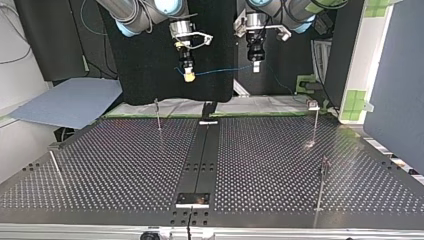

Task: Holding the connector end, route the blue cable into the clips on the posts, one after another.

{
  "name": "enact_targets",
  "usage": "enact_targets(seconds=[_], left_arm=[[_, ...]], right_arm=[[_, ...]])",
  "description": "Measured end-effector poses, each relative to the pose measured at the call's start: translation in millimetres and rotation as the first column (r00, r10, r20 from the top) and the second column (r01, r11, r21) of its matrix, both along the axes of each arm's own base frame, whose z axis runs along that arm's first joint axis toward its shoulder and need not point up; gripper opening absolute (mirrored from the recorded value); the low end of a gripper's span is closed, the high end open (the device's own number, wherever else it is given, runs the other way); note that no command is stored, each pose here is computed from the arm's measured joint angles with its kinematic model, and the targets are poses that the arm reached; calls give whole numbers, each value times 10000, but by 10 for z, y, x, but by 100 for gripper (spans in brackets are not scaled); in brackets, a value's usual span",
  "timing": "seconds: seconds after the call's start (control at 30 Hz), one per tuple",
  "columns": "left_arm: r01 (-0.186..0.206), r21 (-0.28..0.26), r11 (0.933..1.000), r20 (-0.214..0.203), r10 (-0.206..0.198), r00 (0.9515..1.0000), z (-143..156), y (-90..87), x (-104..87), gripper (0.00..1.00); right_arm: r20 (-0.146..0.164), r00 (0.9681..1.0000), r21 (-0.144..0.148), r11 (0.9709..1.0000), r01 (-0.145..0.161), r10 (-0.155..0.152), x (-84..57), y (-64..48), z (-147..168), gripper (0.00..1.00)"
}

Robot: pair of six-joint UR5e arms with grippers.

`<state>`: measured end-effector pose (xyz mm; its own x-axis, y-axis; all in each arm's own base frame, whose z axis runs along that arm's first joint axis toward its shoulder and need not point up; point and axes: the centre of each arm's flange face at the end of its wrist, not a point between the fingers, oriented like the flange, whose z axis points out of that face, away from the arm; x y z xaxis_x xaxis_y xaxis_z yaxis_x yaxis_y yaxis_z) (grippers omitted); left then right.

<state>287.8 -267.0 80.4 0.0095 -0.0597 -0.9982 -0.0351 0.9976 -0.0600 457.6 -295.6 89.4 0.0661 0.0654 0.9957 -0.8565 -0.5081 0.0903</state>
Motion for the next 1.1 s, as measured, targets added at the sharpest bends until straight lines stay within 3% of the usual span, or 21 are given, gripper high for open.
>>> enact_targets(seconds=[0.23, 0.27, 0.3, 0.37, 0.5, 0.57, 0.63, 1.1], left_arm=[[0, 0, 10000, 0, 0, 10000, 0, 0, 0, 0], [0, 0, 10000, 0, 0, 10000, 0, 0, 0, 8], [0, 0, 10000, 0, 0, 10000, 0, 0, 0, 8], [0, 0, 10000, 0, 0, 10000, 0, 0, 0, 17], [0, 0, 10000, 0, 0, 10000, 0, 0, 0, 17], [0, 0, 10000, 0, 0, 10000, 0, 0, 0, 5], [0, 0, 10000, 0, 0, 10000, 0, 0, 0, 0], [1, 0, 10000, 0, -1, 10000, 0, 0, 0, 0]], right_arm=[[0, 10000, 1, 10000, -1, 1, 0, 0, 0, 0], [1, 10000, 0, 10000, 0, 0, 0, 0, 0, 0], [0, 10000, 1, 10000, 0, 0, 0, 0, 0, 0], [1, 10000, 0, 10000, 0, 0, 0, 0, 0, 0], [1, 10000, 0, 10000, 0, 0, 0, 0, 0, 0], [1, 10000, 0, 10000, 0, 0, 0, 0, 0, 0], [0, 10000, 1, 10000, 0, 0, 0, 0, 0, 0], [0, 10000, 0, 10000, 1, -1, 0, 0, 0, 0]])
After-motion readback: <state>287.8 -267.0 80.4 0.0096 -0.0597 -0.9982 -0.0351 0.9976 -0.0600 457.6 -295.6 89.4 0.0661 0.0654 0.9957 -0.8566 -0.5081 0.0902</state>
